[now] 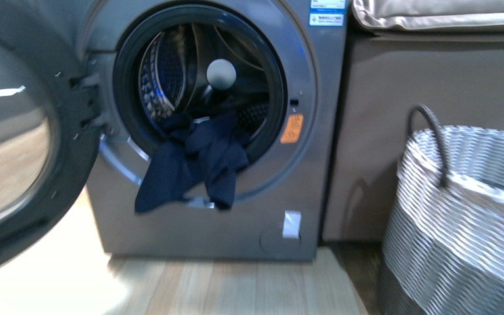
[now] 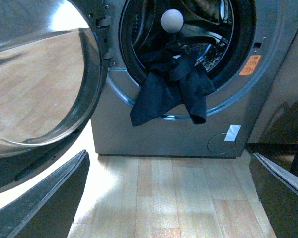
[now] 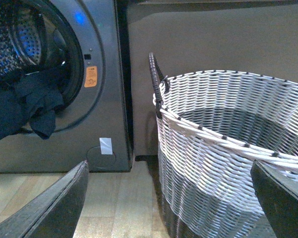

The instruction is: Collect clothes from washing machine

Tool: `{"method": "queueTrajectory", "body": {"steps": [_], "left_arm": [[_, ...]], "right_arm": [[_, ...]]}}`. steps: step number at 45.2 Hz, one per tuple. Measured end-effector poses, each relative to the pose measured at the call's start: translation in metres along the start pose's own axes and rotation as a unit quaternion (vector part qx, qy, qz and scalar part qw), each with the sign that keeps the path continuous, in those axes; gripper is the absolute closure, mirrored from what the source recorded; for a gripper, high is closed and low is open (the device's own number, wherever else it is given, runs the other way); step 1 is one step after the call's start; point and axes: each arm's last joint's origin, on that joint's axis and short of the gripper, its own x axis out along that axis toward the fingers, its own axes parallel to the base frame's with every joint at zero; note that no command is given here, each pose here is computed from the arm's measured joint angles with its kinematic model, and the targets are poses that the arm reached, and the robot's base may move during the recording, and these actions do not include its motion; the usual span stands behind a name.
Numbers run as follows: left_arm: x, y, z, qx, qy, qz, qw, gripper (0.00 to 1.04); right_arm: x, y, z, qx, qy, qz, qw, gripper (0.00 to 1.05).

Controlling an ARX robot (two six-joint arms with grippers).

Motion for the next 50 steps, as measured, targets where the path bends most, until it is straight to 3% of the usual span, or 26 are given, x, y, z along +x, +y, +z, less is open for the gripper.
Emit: {"method": "queueTrajectory", "body": {"steps": [43, 50], "left_arm": [[0.0, 0.0, 0.0, 0.0, 0.0, 0.0, 1.0, 0.06], [0.0071, 0.0013, 0.0061, -0.115, 0.047, -0.107, 0.986, 0.06]], "right_arm": [[0.0, 0.0, 0.0, 0.0, 0.0, 0.0, 1.0, 0.07], [0.0, 0.0, 0.0, 0.0, 0.0, 0.001, 1.0, 0.07]]}}
